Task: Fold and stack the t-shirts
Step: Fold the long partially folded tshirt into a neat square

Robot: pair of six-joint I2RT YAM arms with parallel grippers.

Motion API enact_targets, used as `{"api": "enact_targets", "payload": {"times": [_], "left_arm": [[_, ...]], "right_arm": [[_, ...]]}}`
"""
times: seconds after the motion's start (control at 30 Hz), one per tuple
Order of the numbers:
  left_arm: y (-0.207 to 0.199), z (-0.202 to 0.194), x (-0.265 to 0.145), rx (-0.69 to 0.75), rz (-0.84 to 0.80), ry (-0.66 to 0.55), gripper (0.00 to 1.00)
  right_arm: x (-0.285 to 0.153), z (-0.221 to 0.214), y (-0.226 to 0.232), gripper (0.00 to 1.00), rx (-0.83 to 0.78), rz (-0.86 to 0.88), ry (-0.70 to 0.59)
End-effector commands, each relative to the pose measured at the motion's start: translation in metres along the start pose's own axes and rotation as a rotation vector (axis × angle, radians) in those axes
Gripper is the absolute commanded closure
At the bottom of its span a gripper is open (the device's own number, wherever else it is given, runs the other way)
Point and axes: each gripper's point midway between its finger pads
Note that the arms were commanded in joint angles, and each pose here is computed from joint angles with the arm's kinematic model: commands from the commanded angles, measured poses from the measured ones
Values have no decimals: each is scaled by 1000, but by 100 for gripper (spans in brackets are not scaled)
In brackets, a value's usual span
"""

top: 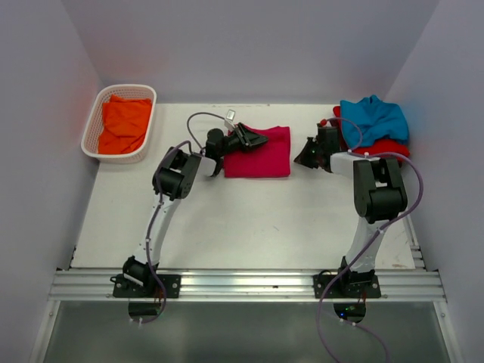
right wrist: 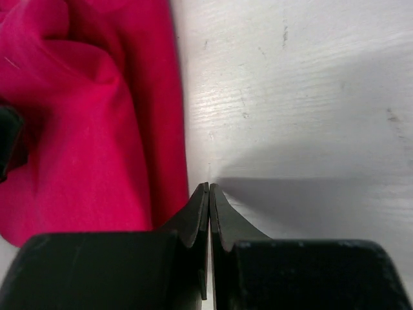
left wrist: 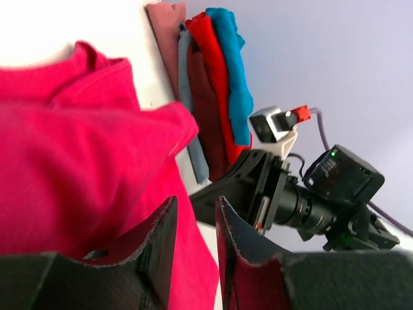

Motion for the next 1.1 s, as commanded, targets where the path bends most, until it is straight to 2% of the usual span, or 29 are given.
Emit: {"api": "enact_targets", "payload": {"times": [0.0, 0.03, 0.07, 0.13, 0.2, 0.3, 0.4, 0.63, 0.93, 1.07], "left_arm": [[-22, 18, 24, 42, -52, -23, 67], [-22, 22, 30, 55, -49, -25, 67], [-18, 26, 33, 62, -31, -33, 67], [-5, 33, 40, 79, 33, -36, 67], [16, 36, 40, 65, 100, -33, 67], [33, 43, 39, 54, 153, -39, 69], [58, 47, 34, 42, 255, -55, 71], [94, 52, 23, -17, 392, -75, 75], [82, 57, 25, 27, 377, -30, 75], [78, 48, 14, 65, 406, -13, 76]], "right_arm": [[5, 13, 28, 99, 3, 146, -45], [8, 8, 28, 94, 4, 155, -33], [8, 8, 28, 79, 3, 169, -28], [10, 6, 29, 71, 6, 183, -16], [9, 4, 28, 55, 7, 180, -6], [2, 5, 25, 44, -3, 157, -14], [2, 4, 23, 40, -15, 149, -1], [21, -3, 26, 39, 6, 189, 53], [-16, 17, 26, 39, -13, 143, -47], [-22, 7, 25, 37, -6, 166, -35]]}}
Point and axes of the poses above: each gripper's point midway between its finger pads, its own x axis out along the fingers, its own y axis along the line the jaws close on, z = x × y, and after that the axes turned 9 degrees about -x, right-handed
